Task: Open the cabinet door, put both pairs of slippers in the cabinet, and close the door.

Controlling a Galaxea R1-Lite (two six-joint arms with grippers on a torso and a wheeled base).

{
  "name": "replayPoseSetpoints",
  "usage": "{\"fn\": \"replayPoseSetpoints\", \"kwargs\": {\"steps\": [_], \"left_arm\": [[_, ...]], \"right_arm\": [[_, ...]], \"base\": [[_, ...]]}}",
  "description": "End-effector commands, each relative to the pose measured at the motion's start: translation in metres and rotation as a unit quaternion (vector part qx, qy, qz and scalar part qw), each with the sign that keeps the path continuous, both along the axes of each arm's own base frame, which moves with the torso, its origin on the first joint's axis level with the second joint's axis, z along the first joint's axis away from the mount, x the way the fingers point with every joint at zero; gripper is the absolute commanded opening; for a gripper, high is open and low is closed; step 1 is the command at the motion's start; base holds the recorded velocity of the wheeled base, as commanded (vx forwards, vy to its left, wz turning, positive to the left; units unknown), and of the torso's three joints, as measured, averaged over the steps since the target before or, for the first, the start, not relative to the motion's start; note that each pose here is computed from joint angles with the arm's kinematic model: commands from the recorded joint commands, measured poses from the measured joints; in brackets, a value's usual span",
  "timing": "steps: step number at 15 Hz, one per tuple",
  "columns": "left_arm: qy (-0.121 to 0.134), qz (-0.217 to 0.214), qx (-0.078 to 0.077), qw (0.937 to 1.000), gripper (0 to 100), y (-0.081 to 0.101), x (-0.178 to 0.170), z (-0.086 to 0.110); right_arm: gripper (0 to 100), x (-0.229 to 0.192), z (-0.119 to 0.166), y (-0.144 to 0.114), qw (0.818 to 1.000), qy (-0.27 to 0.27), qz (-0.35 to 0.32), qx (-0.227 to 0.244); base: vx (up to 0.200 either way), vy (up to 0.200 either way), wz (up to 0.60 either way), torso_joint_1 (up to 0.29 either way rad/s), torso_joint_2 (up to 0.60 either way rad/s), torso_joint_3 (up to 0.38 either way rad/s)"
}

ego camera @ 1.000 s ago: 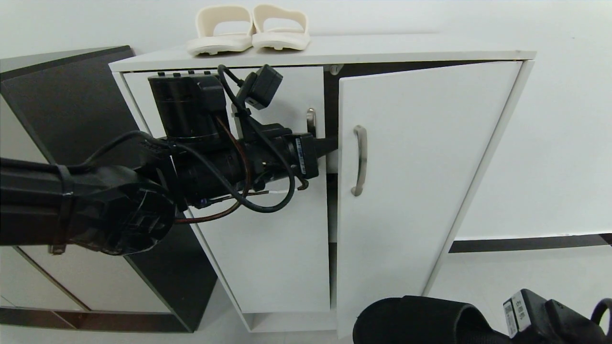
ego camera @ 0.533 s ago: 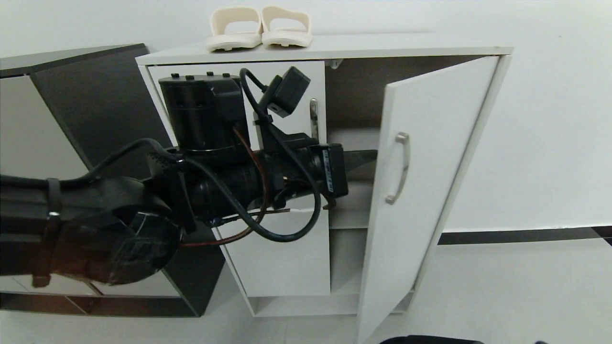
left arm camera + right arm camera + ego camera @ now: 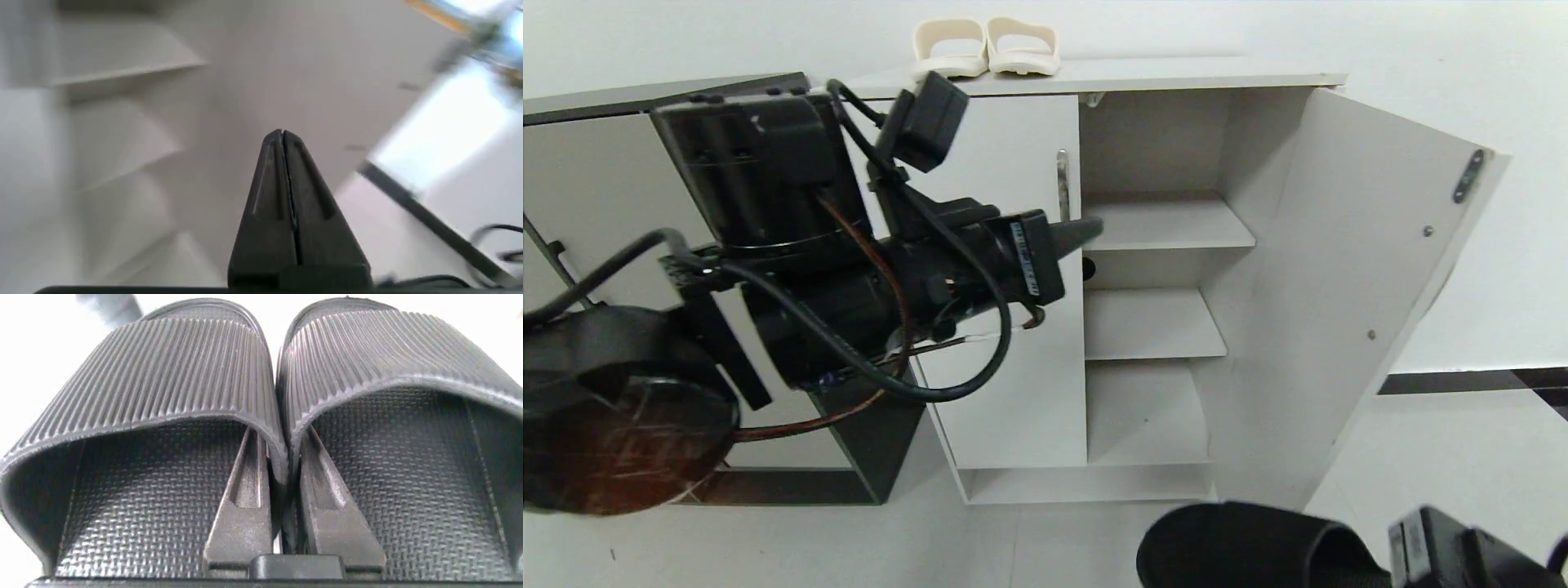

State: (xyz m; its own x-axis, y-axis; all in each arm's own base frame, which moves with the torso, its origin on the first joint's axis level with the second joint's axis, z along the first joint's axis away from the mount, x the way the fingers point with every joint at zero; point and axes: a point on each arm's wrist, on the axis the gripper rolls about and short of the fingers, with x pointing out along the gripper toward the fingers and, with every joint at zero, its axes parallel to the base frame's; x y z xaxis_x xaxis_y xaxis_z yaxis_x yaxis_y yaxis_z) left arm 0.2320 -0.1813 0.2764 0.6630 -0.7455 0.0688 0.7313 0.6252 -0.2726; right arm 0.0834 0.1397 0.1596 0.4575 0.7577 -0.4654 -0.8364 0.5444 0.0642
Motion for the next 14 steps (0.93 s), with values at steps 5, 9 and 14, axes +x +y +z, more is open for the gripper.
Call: {"fn": "replayPoseSetpoints", "kwargs": {"steps": [5, 9, 14], "left_arm": [[-0.002, 0.35, 0.139, 0.9265, 0, 0.13, -0.126, -0.046], [0.037, 0.586, 0.152, 0.7951, 0, 0.189, -0.201, -0.107], [0.036, 0.63, 0.159, 0.7597, 0, 0.191, -0.237, -0.18]], "right_arm": [[0, 0.064, -0.025, 0.047, 0.965, -0.057, -0.255, 0.028], [0, 0.083, -0.037, 0.049, 0.949, -0.066, -0.306, 0.017], [0, 0.108, -0.049, 0.056, 0.94, -0.066, -0.334, 0.015]], "base": [[0.0, 0.0, 0.0, 0.0, 0.0, 0.0], [0.0, 0.0, 0.0, 0.0, 0.0, 0.0], [0.0, 0.0, 0.0, 0.0, 0.0, 0.0]]}}
